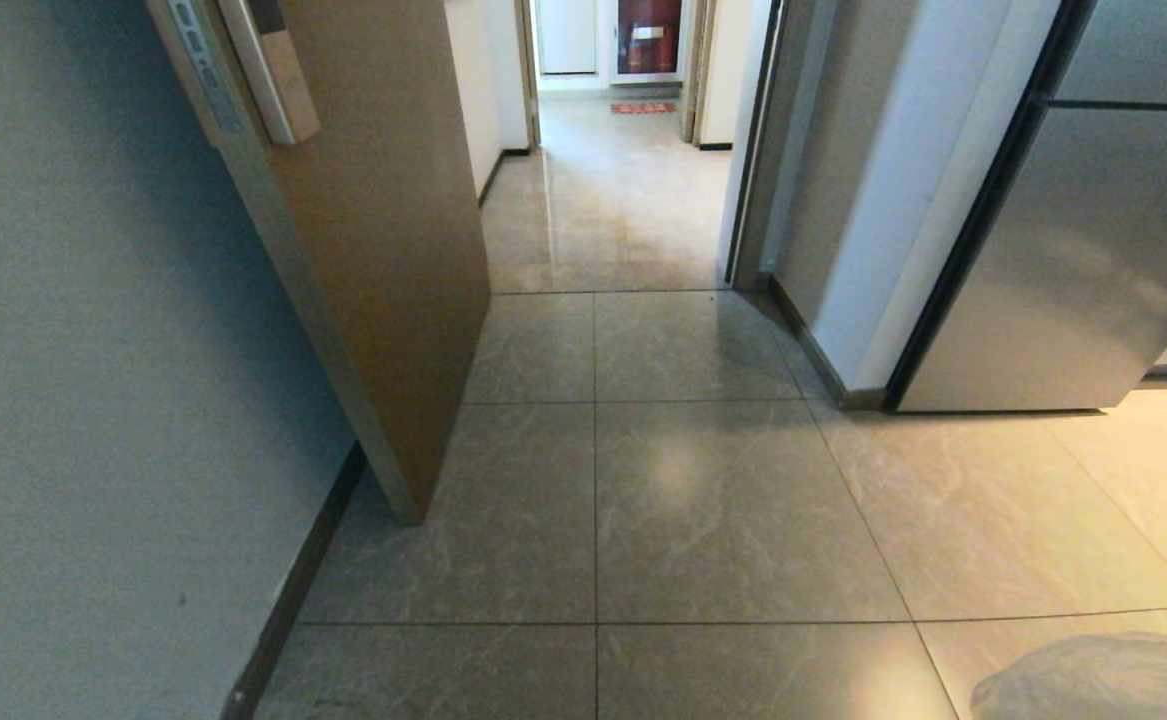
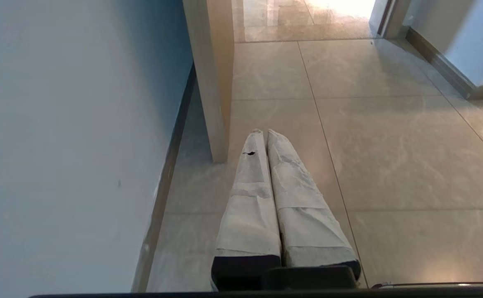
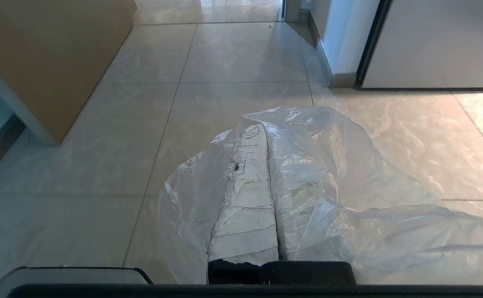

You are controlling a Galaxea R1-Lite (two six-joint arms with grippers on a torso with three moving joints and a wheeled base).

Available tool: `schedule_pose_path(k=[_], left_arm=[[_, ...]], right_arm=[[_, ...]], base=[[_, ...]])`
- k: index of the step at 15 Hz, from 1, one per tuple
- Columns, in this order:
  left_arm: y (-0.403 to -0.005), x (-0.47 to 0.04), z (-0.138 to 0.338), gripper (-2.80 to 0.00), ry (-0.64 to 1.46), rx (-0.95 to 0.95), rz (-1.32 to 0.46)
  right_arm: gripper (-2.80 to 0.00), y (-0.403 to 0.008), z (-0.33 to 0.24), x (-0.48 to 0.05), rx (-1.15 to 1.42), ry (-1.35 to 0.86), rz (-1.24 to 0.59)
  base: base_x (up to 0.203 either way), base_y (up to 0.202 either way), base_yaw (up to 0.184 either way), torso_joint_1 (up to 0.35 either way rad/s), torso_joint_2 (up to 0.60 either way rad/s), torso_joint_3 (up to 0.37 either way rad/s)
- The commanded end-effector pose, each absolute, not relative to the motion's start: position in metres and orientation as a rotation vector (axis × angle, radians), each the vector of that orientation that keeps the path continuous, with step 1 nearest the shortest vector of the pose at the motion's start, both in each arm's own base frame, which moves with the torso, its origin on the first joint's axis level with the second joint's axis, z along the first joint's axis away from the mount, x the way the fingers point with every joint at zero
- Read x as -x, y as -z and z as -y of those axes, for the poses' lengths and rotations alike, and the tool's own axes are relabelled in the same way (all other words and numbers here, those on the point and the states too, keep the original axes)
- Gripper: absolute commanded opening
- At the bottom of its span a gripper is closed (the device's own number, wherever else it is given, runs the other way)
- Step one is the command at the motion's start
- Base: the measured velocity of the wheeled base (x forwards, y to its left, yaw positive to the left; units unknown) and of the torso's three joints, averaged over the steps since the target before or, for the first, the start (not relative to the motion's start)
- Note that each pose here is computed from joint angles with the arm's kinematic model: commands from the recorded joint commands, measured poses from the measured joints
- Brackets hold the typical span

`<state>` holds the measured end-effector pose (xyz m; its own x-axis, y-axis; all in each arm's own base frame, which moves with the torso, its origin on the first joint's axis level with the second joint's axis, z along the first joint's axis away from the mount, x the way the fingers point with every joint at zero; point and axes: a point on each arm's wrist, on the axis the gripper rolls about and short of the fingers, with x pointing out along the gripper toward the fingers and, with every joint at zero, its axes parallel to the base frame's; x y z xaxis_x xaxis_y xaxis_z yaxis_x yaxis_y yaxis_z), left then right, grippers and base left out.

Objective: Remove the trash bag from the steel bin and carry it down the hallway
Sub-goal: Put the trash bag at the door

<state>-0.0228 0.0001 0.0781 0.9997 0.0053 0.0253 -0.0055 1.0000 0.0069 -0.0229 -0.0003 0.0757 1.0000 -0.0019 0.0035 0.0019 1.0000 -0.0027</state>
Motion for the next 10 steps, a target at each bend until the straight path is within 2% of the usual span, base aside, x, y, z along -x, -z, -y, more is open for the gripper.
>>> schedule_pose_path(k=[1,10], left_arm=[[-0.075,0.022,-0.0002,-2.8,-0.008,-0.008,0.014],[-0.075,0.022,-0.0001,-2.8,-0.006,-0.008,0.014]], right_arm=[[-2.8,-0.0758,0.0003,0.0228,0.003,0.002,0.003],[-2.8,-0.0758,0.0003,0.0228,0.003,0.002,0.003]], base=[[0.191,0.0,-0.002,0.0,0.0,0.002],[0.194,0.0,0.001,0.002,0.0,0.001]])
